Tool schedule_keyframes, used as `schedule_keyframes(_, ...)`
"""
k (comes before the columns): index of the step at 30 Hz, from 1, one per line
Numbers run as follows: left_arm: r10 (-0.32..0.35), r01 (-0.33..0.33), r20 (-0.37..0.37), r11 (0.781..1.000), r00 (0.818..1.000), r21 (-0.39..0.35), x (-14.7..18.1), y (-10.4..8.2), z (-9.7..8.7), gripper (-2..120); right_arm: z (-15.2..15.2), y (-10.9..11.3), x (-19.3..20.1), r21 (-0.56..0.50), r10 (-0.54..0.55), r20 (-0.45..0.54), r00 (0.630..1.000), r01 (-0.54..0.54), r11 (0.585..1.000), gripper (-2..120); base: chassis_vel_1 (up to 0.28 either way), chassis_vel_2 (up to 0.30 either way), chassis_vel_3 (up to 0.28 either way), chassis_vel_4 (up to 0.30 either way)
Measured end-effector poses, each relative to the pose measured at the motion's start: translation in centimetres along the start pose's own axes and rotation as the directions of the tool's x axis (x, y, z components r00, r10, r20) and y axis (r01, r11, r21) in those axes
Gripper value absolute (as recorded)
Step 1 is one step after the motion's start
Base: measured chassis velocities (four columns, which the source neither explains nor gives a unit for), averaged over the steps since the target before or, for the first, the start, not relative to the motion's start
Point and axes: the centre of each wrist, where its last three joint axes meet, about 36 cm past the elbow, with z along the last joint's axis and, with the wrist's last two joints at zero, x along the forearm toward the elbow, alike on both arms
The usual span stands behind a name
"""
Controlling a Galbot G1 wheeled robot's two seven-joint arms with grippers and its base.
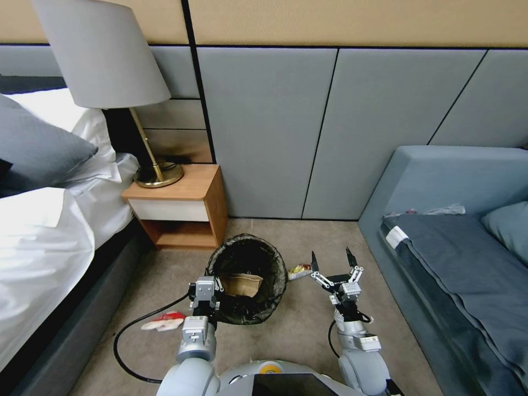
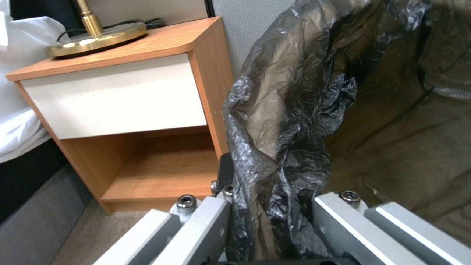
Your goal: Pick up the trash bin, then pick up the garbage from the floor and place it into the trash bin.
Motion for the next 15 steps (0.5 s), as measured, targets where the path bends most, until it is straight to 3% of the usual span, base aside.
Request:
schedule_keyframes(9, 0.005, -0.005, -0.003, 1.0, 1.0, -0.005, 0.1, 0.0, 0.1, 0, 0.1, -0.1, -0.5, 0.006, -0.025, 0.01, 1.0, 0.025, 1.0, 100, 0.0, 0.0, 0.0, 0.0)
schedule_keyframes(15, 0.001, -0.001, -0.002, 1.0, 1.0, -0.014, 0.1, 0.3, 0.1, 0, 3.0, -3.3, -2.3, 0.1, -0.163, -0.01, 0.987, 0.163, 0.982, 100, 0.0, 0.0, 0.0, 0.0)
